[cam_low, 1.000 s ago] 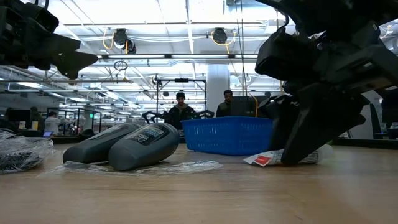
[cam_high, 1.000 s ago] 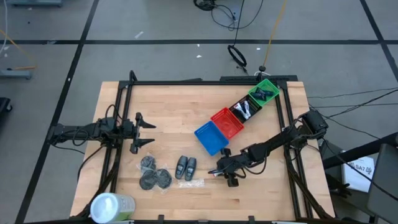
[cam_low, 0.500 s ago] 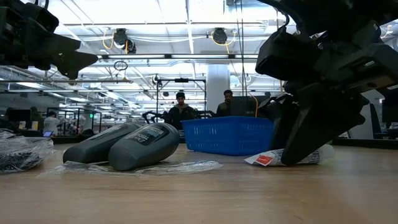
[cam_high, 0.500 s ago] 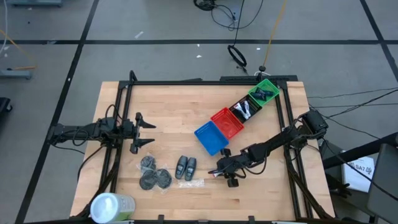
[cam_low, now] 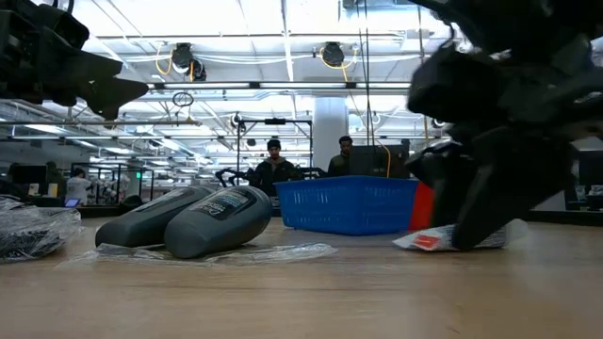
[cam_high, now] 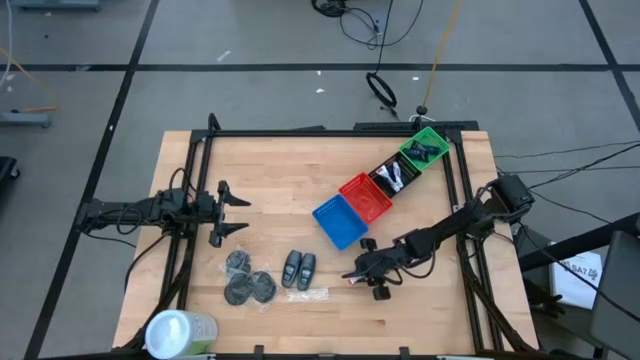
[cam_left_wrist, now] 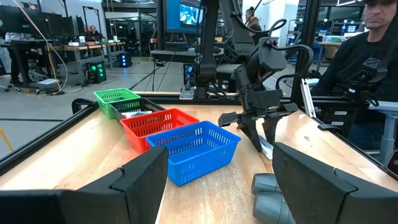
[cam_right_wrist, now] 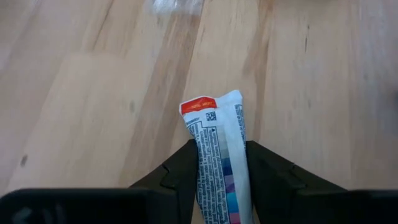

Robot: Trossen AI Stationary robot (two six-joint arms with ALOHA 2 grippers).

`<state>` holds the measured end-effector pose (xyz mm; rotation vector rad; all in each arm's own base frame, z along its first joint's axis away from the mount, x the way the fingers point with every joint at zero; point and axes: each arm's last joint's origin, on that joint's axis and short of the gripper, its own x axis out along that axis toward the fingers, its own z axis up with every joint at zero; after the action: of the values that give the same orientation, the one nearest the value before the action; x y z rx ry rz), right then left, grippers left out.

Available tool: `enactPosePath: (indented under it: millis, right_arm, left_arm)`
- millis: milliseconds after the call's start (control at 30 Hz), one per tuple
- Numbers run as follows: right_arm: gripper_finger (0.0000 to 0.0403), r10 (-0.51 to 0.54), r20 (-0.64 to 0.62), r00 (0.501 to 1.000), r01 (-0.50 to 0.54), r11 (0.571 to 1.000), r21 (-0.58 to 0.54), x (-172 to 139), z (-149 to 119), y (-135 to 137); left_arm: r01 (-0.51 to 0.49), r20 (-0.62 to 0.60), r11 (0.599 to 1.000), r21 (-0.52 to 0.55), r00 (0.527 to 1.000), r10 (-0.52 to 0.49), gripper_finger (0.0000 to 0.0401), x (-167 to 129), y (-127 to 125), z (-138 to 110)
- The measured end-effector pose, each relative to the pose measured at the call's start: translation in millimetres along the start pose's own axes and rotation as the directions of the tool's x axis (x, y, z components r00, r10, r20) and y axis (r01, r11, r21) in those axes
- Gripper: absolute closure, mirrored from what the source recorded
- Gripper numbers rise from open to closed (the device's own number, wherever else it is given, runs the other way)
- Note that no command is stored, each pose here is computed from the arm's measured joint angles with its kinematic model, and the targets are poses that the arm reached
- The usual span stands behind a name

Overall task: Pick & Place Travel size toiletries
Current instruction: Put the toothpaste into the black bin

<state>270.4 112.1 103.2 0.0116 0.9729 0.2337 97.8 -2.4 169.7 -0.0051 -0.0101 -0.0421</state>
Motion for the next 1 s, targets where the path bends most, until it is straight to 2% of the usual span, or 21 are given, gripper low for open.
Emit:
enactPosePath:
  millis: [333,567,667,767,1000]
  right_arm:
    - [0.0287,0.046,0.190,0.981,-0.031,0.996,-0.080,-35,24,5]
    - [0.0287,0.071,0.299,0.952,-0.050,0.996,-0.079,-53,36,7]
    - [0.0287,0.126,0.321,0.939,-0.097,0.990,-0.105,-55,39,9]
    - [0.0287,0.182,0.394,0.901,-0.140,0.981,-0.132,-58,43,11]
    - [0.0287,0.285,0.565,0.774,-0.213,0.958,-0.190,-62,36,11]
  left_arm:
    - [0.000,0.000,1.000,0.000,1.000,0.000,0.0118,0,0,0]
    - [0.000,0.000,1.000,0.000,1.000,0.000,0.0118,0,0,0]
    - [0.000,0.000,1.000,0.000,1.000,0.000,0.0118,0,0,0]
    - [0.000,0.000,1.000,0.000,1.000,0.000,0.0118,0,0,0]
    - [0.000,0.000,1.000,0.000,1.000,0.000,0.0118,0,0,0]
